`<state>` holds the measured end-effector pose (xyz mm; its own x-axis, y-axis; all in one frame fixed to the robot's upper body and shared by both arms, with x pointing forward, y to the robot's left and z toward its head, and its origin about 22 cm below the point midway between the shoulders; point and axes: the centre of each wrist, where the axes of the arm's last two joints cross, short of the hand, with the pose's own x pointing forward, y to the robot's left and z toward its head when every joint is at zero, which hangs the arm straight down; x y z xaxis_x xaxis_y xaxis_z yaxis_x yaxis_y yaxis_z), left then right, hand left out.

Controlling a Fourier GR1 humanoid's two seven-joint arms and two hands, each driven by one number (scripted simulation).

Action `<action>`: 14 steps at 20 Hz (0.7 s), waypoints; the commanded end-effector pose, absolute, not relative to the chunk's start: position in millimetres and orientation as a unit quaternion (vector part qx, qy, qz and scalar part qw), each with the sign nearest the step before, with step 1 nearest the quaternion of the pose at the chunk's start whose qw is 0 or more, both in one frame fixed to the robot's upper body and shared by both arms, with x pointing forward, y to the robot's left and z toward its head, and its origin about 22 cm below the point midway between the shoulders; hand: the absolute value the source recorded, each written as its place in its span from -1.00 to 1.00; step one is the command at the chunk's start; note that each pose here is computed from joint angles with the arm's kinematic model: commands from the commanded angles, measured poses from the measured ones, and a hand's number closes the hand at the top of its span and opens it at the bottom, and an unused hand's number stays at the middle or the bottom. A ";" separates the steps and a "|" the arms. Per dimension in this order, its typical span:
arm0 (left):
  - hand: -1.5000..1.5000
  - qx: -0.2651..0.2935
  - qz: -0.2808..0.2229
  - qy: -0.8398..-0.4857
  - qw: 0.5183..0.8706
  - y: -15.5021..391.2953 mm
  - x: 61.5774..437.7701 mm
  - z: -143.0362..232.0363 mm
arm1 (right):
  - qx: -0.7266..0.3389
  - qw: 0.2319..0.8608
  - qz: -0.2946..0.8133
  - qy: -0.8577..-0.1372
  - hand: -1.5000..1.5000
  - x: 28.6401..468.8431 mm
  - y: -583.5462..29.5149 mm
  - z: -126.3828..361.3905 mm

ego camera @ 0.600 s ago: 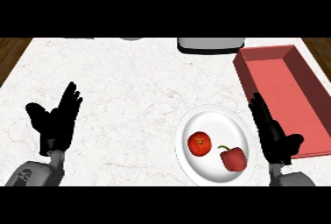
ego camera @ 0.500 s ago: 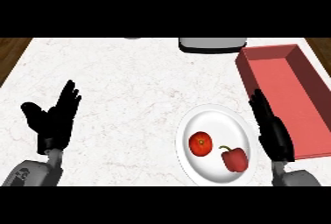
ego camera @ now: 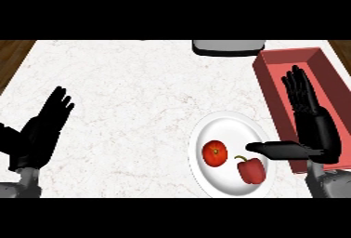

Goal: Pick the tomato from the plate and place it in the cardboard box

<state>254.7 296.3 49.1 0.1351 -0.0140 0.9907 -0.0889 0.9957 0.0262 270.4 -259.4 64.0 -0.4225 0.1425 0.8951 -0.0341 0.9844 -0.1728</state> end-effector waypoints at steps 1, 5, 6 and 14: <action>0.00 0.039 0.031 -0.660 0.749 319.4 257.6 60.3 | -0.007 0.446 0.119 -0.887 -1.00 244.5 -258.3 69.5; 0.00 0.030 0.032 -0.659 0.751 326.4 248.4 45.7 | -0.014 0.442 0.228 -0.867 -1.00 224.9 -264.7 103.4; 0.00 0.035 0.027 -0.656 0.753 317.6 251.1 51.6 | -0.031 0.460 0.280 -0.842 -1.00 220.4 -259.8 109.2; 0.00 0.021 0.022 -0.662 0.749 316.1 248.0 48.9 | -0.212 0.489 0.498 -0.685 -1.00 221.6 -253.2 149.1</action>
<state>248.0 318.6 49.3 0.1333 -0.0046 0.9911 -0.0739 0.9972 0.0146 228.8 -264.5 131.8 -0.4850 0.6349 0.6014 -0.1894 0.5951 -0.7810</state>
